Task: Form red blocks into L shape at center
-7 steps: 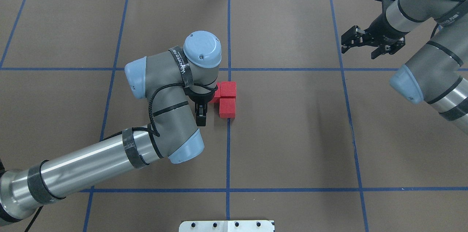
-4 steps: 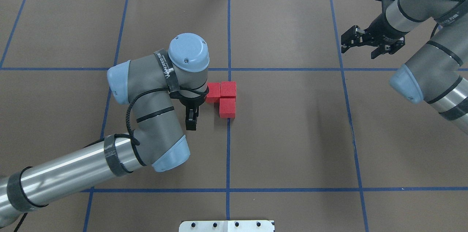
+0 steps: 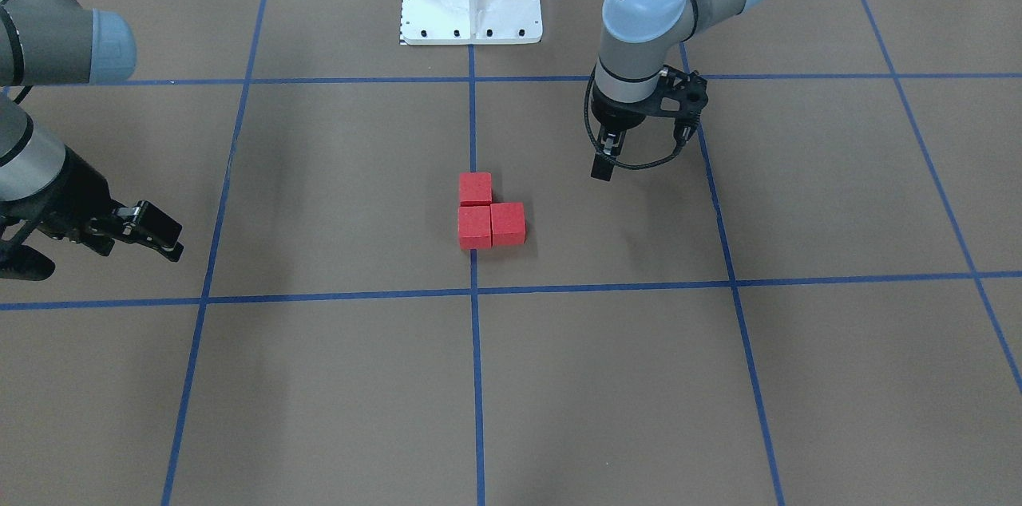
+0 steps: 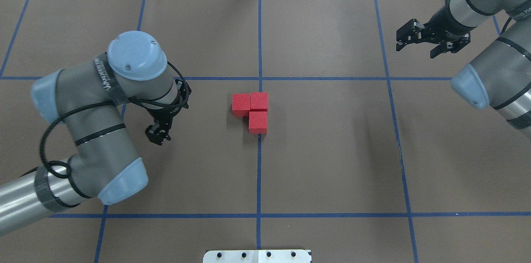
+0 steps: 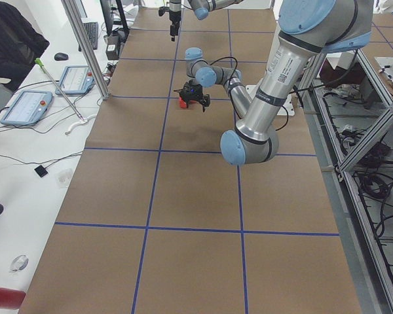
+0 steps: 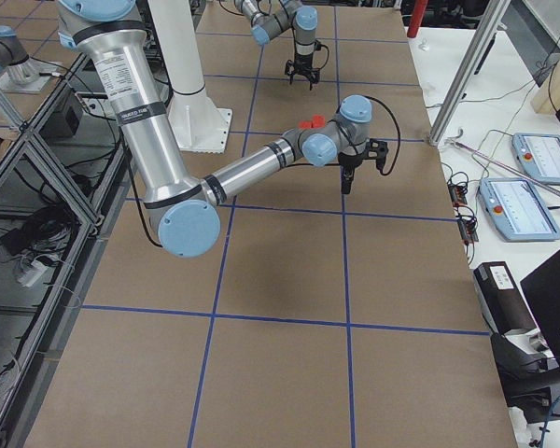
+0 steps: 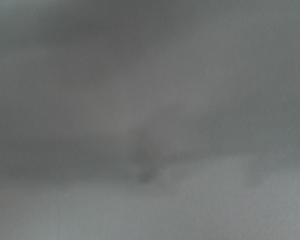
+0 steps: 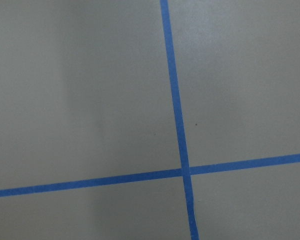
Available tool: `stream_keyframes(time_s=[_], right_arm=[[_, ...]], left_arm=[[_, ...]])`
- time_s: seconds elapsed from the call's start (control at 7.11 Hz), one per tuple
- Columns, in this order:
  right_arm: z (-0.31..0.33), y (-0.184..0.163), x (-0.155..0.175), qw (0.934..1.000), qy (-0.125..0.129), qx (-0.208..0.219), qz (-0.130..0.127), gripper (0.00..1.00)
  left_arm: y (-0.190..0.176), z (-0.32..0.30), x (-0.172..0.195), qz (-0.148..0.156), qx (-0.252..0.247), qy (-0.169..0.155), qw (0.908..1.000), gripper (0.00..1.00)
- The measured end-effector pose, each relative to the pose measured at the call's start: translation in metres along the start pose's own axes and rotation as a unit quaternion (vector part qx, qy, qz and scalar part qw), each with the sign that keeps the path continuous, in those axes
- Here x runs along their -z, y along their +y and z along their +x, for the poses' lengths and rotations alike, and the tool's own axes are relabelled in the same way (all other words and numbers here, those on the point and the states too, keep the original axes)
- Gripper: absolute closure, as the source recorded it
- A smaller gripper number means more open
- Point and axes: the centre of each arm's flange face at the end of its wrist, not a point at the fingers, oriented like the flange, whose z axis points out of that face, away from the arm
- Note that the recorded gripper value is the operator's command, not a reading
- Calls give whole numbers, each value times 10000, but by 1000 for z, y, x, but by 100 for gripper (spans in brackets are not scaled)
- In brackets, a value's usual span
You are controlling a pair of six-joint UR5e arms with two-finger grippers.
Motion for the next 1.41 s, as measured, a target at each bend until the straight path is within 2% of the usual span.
stream_keyframes(time_s=[0.14, 0.28, 0.42, 0.56, 0.7, 0.98, 1.13, 1.27, 1.41], right_arm=[[20, -11, 10, 9998, 45, 162, 67, 1], [49, -21, 21, 9993, 110, 329, 126, 1], [83, -30, 33, 9986, 151, 486, 168, 1], [121, -36, 45, 9976, 169, 643, 169, 1], [163, -43, 57, 9961, 235, 840, 132, 1], [235, -61, 79, 9908, 454, 1278, -18, 1], [260, -64, 91, 9894, 515, 1354, -85, 1], [279, -64, 101, 9886, 497, 1404, -214, 1], [286, -62, 104, 9879, 379, 1448, -400, 0]], left_arm=[[-42, -17, 18, 69, -714, 149, 9973, 0], [-88, -26, 36, 213, -1391, 256, 9897, 0], [-136, -30, 52, 312, -2006, 268, 9788, 0], [-191, -35, 68, 283, -2613, 237, 9646, 0], [-257, -39, 85, 153, -3258, 221, 9451, 0], [-387, -51, 96, -71, -4464, 211, 8946, 0], [-445, -64, 99, -54, -4887, 204, 8722, 0], [-491, -77, 102, -4, -5212, 229, 8531, 0], [-521, -88, 103, -12, -5414, 308, 8402, 0]])
